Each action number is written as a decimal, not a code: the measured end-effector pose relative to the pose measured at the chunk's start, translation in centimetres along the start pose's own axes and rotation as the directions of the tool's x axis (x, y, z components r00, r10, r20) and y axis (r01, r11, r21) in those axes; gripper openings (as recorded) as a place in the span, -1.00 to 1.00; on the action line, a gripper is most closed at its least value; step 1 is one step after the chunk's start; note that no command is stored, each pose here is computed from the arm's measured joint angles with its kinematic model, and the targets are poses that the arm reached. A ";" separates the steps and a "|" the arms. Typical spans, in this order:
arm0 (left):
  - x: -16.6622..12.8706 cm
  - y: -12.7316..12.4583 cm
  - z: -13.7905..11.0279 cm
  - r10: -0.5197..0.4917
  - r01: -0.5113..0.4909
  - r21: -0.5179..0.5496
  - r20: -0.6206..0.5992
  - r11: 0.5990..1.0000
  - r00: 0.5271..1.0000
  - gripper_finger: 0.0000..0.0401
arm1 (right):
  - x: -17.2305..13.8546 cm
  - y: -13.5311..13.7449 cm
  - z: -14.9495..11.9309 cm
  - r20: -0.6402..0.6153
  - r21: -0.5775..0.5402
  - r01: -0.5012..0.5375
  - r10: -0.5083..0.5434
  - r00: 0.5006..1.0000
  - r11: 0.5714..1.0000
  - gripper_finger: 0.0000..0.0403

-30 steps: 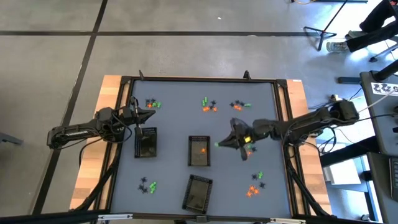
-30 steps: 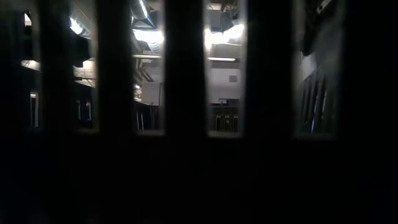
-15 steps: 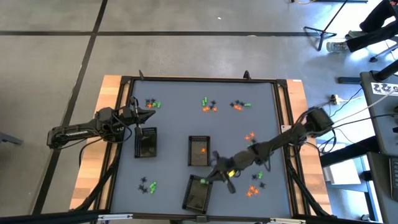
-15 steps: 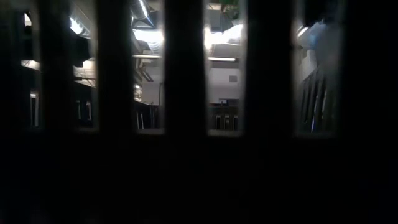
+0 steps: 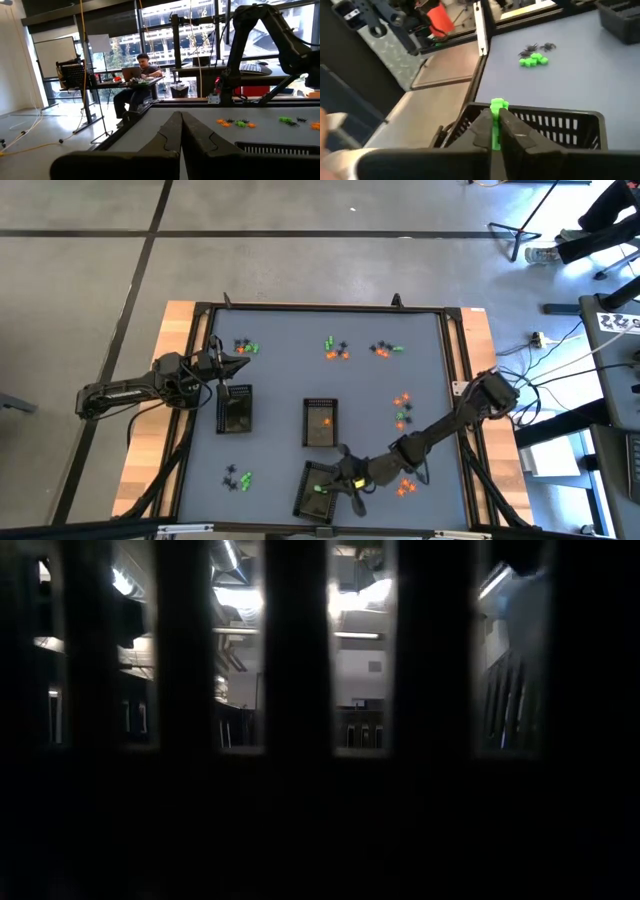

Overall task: Sort Halloween decoration
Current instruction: Put the green toy skeleton into the bottom black basket, then put the black spider toy into the top left black basket

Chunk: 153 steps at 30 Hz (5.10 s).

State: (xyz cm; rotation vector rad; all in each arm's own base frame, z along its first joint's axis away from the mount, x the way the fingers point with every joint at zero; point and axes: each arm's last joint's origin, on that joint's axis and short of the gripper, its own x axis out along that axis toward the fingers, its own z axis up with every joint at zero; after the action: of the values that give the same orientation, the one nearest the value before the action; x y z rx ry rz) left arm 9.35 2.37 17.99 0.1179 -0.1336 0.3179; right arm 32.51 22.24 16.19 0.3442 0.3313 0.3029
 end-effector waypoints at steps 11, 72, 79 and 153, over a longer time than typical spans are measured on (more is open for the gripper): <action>0.0 0.0 0.0 0.000 0.000 0.000 0.001 1.000 1.000 -1.00 | -0.5 1.8 -0.9 0.034 -0.009 0.014 -0.014 0.999 1.000 -0.12; 0.3 -0.8 6.7 -0.290 0.289 -0.018 -0.029 0.957 0.957 -1.00 | -12.9 -0.7 3.7 0.081 -0.150 0.760 -0.758 0.647 0.633 -0.03; 4.3 -2.9 8.6 -0.350 0.327 -0.126 -0.389 0.936 0.852 -1.00 | -12.4 -2.2 4.3 0.039 -0.127 0.775 -0.778 0.627 0.619 -0.03; -1.3 -20.8 1.0 -0.325 0.164 -0.307 -0.940 0.938 0.099 -1.00 | -16.3 -5.7 3.3 0.095 -0.205 0.385 -0.373 0.923 0.900 -0.03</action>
State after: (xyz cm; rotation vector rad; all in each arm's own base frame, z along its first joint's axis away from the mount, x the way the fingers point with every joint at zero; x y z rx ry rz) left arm 14.66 -17.77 16.87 -0.2350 1.2668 -0.0256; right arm 20.32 10.61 21.28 0.0632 0.3015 -0.0552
